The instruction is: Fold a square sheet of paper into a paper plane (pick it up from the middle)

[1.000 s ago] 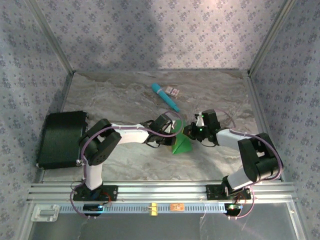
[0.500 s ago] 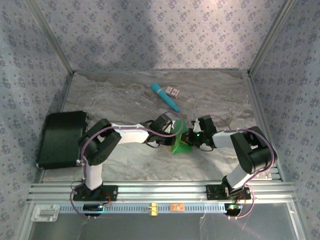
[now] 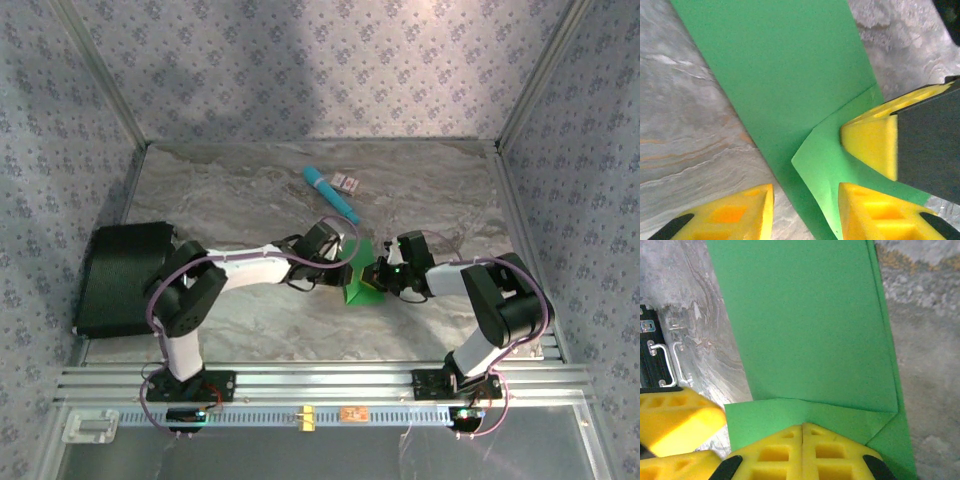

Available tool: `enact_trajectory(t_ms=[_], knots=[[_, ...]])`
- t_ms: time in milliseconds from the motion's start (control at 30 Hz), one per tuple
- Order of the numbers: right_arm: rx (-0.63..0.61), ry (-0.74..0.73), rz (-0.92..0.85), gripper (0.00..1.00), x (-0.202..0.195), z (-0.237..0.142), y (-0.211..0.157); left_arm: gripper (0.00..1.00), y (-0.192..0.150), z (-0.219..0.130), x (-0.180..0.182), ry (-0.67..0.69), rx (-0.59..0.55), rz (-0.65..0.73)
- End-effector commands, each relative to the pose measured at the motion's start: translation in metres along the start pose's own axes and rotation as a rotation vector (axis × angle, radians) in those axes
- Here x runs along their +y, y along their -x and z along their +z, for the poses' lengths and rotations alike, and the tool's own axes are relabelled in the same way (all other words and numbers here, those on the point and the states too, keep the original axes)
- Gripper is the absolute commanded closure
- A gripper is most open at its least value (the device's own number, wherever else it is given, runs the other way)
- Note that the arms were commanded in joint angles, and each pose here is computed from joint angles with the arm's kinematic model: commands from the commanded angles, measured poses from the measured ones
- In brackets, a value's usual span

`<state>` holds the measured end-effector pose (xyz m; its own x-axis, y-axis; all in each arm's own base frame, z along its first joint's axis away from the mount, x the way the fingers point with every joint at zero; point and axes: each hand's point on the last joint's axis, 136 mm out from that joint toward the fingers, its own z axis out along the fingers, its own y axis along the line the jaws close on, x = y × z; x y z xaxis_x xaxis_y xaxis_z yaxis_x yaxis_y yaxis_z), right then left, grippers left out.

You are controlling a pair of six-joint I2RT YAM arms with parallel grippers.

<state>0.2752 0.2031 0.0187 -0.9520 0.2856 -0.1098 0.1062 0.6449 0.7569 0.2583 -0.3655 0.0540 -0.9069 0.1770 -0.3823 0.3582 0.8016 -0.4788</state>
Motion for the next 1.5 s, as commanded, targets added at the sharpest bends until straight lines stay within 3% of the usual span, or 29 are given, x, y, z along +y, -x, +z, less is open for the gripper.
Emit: enact_trajectory(t_ms=[0,200,367,600,1467], knots=[[-0.001,-0.118,0.068,1.00,-0.034,-0.001,-0.010,0.64,0.009,-0.023,-0.010,-0.014,-0.038,-0.015],[0.000,-0.118,0.070,1.00,-0.034,-0.001,-0.010,0.87,0.006,-0.034,-0.051,-0.165,-0.006,0.030],[-0.005,-0.118,0.066,1.00,-0.033,-0.003,-0.009,0.93,-0.003,-0.023,-0.077,-0.291,0.088,0.017],[-0.004,-0.116,0.067,1.00,-0.033,-0.002,-0.009,0.94,-0.018,0.001,-0.076,-0.308,0.197,-0.036],[0.000,-0.123,0.069,1.00,-0.035,-0.001,-0.010,0.92,-0.044,0.030,-0.048,-0.227,0.295,-0.059]])
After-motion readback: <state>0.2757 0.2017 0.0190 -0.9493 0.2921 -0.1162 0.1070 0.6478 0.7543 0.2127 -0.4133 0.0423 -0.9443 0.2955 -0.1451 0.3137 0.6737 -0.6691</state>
